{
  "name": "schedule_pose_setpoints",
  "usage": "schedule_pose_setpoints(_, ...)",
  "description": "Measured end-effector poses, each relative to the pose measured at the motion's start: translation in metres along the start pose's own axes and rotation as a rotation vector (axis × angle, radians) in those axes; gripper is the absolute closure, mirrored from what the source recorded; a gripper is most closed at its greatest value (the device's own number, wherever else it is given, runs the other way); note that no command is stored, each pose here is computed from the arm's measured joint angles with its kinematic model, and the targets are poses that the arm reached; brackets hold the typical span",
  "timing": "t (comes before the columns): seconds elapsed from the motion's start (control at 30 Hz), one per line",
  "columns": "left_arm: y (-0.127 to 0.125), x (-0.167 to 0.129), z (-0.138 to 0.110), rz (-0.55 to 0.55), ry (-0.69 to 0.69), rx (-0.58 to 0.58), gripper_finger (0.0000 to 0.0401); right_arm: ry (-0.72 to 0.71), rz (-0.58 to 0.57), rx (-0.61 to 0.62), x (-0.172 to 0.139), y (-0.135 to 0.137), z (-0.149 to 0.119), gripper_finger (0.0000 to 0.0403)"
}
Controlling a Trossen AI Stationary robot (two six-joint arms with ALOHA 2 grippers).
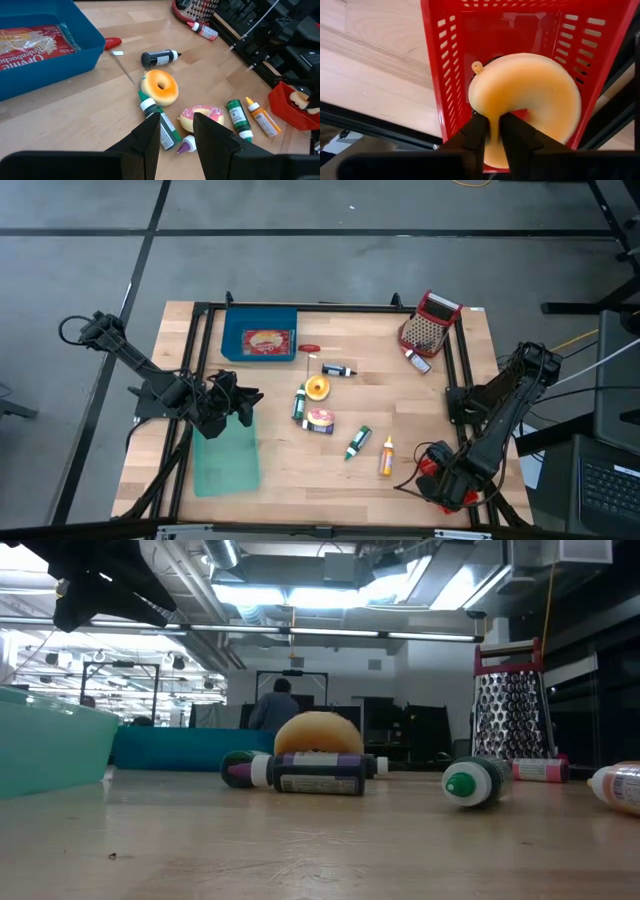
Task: Pick & Place Food Item
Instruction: Put the black donut into the red bin, then put the blue donut into the red bin
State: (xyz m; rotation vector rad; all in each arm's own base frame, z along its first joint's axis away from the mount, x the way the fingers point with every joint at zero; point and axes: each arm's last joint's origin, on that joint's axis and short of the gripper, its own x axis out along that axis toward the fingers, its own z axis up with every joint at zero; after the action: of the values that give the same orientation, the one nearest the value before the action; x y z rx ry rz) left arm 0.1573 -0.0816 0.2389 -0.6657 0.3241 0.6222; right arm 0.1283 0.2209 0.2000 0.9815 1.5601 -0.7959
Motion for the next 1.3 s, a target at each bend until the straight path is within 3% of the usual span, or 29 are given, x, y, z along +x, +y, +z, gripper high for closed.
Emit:
schedule_pose_setpoints(0.47,0.0,0.0,0.0,0.001,-0.004,-0.004,0.029,-0.011,-0.001,0.015,0.0,0.0,0.001,0.0215)
schedule_pose_setpoints(0.67,0.0,0.0,0.0,0.001,-0.004,-0.01,0.029,-0.04,-0.03,0.077,0.0,-0.003,0.005,0.02)
schedule_pose_setpoints(0.9,0.0,0.0,0.0,-0.002,-0.003,-0.026,0.029,-0.108,0.017,0.151,-0.003,0.005,0.018,0.02)
schedule_pose_setpoints(1.07,-0.003,0.0,0.001,-0.02,-0.005,-0.049,0.029,-0.194,0.092,0.22,-0.009,0.016,0.039,0.0199)
schedule_pose_setpoints(1.23,-0.004,0.0,0.001,-0.031,-0.007,-0.063,0.029,-0.363,0.322,0.262,-0.041,0.029,0.064,0.0199)
schedule_pose_setpoints(1.3,-0.005,0.0,0.001,-0.032,-0.008,-0.065,0.029,-0.425,0.384,0.219,-0.057,0.036,0.076,0.0199)
